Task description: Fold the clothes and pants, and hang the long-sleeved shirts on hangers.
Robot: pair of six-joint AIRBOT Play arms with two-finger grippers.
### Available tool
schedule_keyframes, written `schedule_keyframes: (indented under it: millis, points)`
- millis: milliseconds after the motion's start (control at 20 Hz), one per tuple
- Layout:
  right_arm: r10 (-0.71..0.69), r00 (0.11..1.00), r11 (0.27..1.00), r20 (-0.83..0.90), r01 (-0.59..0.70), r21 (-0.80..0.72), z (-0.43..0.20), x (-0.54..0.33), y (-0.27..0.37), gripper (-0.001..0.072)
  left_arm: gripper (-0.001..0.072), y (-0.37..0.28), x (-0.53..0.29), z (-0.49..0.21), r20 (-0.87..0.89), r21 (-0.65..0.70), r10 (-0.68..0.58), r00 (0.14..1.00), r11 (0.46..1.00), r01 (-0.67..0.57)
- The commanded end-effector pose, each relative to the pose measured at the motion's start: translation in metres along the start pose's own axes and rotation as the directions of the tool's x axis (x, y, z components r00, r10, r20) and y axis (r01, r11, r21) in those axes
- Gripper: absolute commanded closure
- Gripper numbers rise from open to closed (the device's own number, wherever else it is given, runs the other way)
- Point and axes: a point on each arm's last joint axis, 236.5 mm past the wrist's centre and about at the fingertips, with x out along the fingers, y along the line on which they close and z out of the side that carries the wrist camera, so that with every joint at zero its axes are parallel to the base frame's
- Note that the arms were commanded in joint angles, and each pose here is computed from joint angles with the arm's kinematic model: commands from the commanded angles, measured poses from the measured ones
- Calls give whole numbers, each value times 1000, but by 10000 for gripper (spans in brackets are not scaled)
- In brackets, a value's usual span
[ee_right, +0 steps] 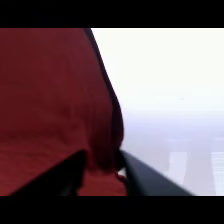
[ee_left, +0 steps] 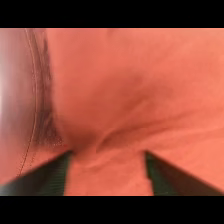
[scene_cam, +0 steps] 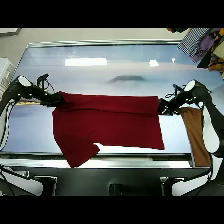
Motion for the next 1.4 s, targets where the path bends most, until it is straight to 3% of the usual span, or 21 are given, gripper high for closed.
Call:
schedule_keyframes:
  millis: [0,100,200,400,500,650,900,1200,1350]
  points:
    - [51,993,998,-110,-55,-38,-27,-4,13,280,139,-2,-8,-5,-14,-10,-6,1000,1000,6]
    - [40,993,992,-110,-53,-117,-38,-27,13,279,140,-2,-33,-14,-25,-3,-12,1000,1000,12]
    - [26,1000,987,9,-24,-160,-33,-67,10,279,140,-1,-68,-34,-43,-39,-33,999,999,32]
    - [35,967,995,252,-11,-97,-48,-143,-21,282,140,20,-109,-106,50,-200,-29,998,979,38]
    - [49,955,999,294,-41,-35,-73,-151,-35,291,140,24,-101,-161,73,-333,-28,997,942,51]
    - [83,956,996,281,-84,-9,-102,-141,-31,291,140,10,-71,-228,55,-445,-58,997,892,77]
    - [147,955,989,257,-150,-7,-110,-136,-17,291,140,-6,-38,-280,14,-532,-117,993,840,106]
    - [147,955,989,257,-151,-4,-110,-136,-17,292,140,-19,-26,-283,36,-577,-189,981,798,175]
    - [147,955,989,259,-151,-4,-109,-136,-17,292,156,-17,-24,-274,65,-567,-167,984,805,174]
